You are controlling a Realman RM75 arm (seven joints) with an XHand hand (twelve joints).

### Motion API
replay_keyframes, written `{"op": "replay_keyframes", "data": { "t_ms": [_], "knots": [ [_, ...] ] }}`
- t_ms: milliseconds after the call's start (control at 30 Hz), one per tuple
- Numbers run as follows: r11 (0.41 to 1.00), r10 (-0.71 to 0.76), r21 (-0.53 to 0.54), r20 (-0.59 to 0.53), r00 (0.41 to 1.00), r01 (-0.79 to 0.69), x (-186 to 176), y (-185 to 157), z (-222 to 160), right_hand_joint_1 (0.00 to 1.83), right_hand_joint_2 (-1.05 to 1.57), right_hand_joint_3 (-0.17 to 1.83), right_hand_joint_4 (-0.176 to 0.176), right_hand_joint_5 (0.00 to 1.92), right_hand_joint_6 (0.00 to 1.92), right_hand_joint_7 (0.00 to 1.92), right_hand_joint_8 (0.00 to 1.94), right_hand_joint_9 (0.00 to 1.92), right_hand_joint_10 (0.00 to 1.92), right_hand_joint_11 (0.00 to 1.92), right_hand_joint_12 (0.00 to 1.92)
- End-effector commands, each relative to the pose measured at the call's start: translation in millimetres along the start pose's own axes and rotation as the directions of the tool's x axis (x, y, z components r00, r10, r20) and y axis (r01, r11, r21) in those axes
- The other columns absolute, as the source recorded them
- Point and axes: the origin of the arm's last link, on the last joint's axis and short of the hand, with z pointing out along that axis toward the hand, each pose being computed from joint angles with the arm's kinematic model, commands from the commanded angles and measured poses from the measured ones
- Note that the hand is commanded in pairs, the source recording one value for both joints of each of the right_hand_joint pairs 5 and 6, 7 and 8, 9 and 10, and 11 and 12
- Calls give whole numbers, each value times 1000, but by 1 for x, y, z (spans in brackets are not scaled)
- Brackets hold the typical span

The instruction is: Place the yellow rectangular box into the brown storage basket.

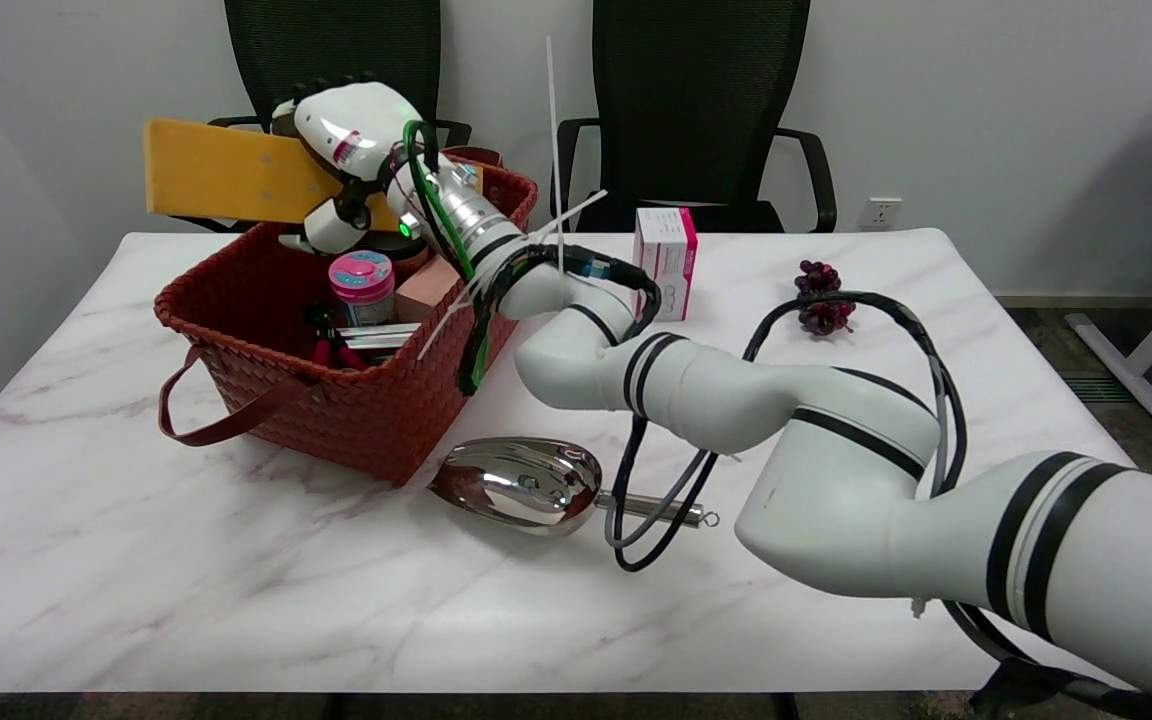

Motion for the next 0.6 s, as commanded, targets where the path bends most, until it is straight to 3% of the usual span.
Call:
{"op": "replay_keyframes", "data": {
  "t_ms": [33, 167, 233, 267, 300, 333, 400, 433, 467, 533, 600],
  "knots": [
    [1000, 28, 12, 17, 999, -29, -9, -4, -6, 985, 946, 595, 0, 1433, 1433, 1362, 1362, 1143, 1143, 932, 932],
    [1000, 29, 11, 19, 999, -29, -10, -4, -6, 980, 946, 576, 0, 1433, 1433, 1356, 1356, 1133, 1133, 918, 918],
    [1000, 28, 10, 23, 999, -28, -11, -3, -6, 979, 867, 615, 0, 1402, 1402, 1321, 1321, 1050, 1050, 771, 771],
    [1000, 28, 9, 24, 999, -29, -11, -3, -6, 974, 771, 664, 0, 1316, 1316, 1257, 1257, 885, 885, 513, 513],
    [1000, 28, 9, 26, 999, -28, -11, -3, -6, 962, 627, 713, 0, 1136, 1136, 1050, 1050, 601, 601, 283, 283],
    [1000, 28, 8, 26, 999, -28, -11, -3, -6, 949, 497, 719, 0, 904, 904, 779, 779, 382, 382, 217, 217],
    [1000, 28, 7, 25, 999, -28, -11, -2, -6, 919, 337, 551, 0, 117, 117, 439, 439, 200, 200, 87, 87],
    [1000, 28, 7, 25, 999, -28, -11, -2, -6, 917, 295, 498, 0, 0, 0, 346, 346, 143, 143, 40, 40],
    [1000, 28, 7, 26, 999, -28, -11, -2, -6, 915, 208, 383, 0, 0, 0, 131, 131, 23, 23, 0, 0],
    [1000, 29, 7, 25, 999, -29, -10, -2, -6, 914, 160, 321, 0, 0, 0, 0, 0, 0, 0, 0, 0],
    [999, 42, 4, 24, 999, -42, -9, -1, -5, 912, 129, 225, 0, 0, 0, 0, 0, 0, 0, 0, 0]
  ]
}}
